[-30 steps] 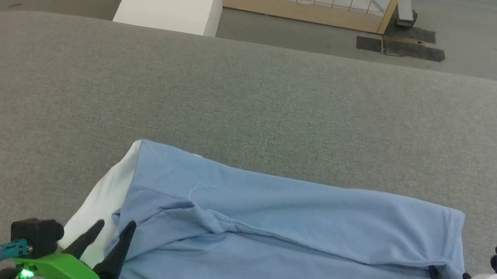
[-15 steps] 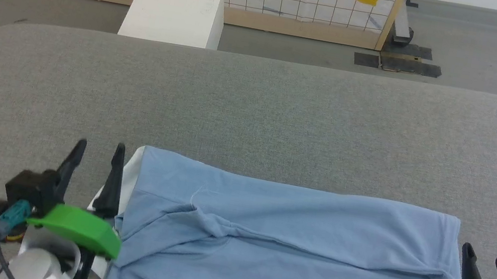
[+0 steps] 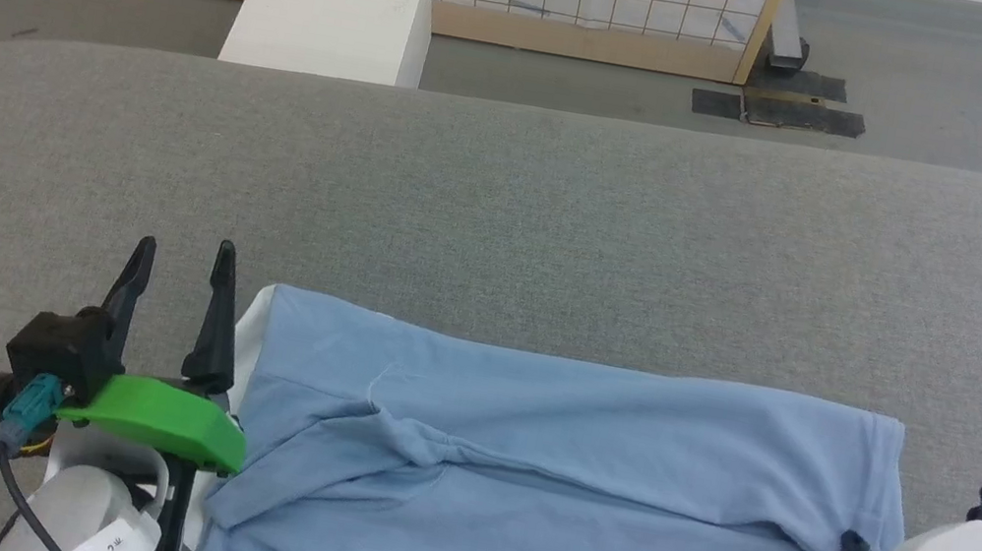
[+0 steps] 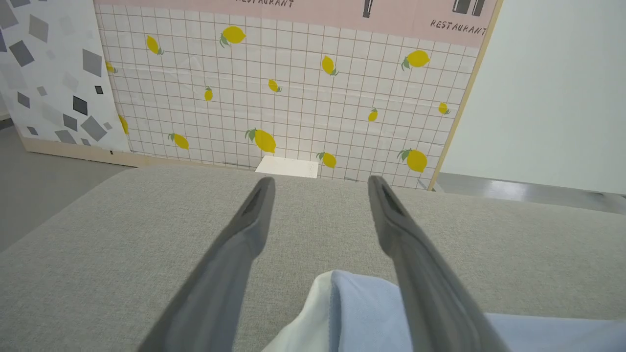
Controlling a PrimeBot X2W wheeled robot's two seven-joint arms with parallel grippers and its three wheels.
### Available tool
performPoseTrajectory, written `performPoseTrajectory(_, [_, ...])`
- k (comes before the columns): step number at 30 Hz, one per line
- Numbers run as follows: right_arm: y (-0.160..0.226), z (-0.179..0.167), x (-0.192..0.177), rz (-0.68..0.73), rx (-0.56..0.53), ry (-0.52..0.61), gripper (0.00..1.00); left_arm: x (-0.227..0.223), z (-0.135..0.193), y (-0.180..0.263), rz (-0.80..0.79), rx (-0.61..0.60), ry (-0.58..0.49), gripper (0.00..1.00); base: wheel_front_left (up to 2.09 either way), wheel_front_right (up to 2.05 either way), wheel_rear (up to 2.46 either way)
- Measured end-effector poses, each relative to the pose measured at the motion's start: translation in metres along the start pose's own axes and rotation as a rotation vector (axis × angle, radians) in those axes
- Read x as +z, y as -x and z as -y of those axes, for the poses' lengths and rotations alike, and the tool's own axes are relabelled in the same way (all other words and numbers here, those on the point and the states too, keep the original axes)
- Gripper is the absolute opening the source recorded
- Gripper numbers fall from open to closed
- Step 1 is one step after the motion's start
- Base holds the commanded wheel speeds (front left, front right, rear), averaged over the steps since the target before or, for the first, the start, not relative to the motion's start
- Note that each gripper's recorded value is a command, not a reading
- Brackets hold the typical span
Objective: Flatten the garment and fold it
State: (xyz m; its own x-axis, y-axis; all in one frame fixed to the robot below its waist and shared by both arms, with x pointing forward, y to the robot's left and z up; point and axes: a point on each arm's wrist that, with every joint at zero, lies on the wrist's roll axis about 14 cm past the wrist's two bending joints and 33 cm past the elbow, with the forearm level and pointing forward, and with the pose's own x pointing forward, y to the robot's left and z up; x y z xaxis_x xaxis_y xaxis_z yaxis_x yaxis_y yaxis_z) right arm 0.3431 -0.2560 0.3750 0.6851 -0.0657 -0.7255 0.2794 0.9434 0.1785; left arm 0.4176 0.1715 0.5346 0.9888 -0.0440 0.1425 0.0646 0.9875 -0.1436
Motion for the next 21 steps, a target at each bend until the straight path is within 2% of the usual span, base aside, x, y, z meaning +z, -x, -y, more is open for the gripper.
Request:
performPoseTrajectory(4, [-0.003, -0.003, -0.009, -0.131, 0.004, 0.007, 1.0, -0.003, -0.004, 0.001, -0.006, 0.01, -0.004, 1.0, 0.0, 0.0, 0.0])
performPoseTrajectory(5, [-0.003, -0.004, -0.01, -0.151, 0.008, 0.009, 0.75, -0.004, -0.005, 0.002, -0.007, 0.011, -0.002, 1.0, 0.0, 0.0, 0.0])
performPoseTrajectory(7, [-0.003, -0.006, -0.009, -0.166, 0.015, 0.012, 0.06, -0.005, -0.008, 0.002, -0.009, 0.016, -0.004, 1.0, 0.0, 0.0, 0.0])
performPoseTrajectory(8, [-0.002, -0.007, -0.007, -0.157, 0.019, 0.01, 0.0, -0.006, -0.009, 0.002, -0.011, 0.017, -0.003, 1.0, 0.0, 0.0, 0.0])
performPoseTrajectory(15, [0.004, 0.002, 0.004, -0.083, -0.025, 0.025, 0.0, -0.011, -0.01, 0.003, -0.022, 0.021, 0.004, 1.0, 0.0, 0.0, 0.0])
performPoseTrajectory(21, [0.019, 0.058, 0.037, 0.076, -0.225, 0.056, 0.0, -0.014, -0.009, 0.005, -0.029, 0.015, 0.008, 1.0, 0.0, 0.0, 0.0])
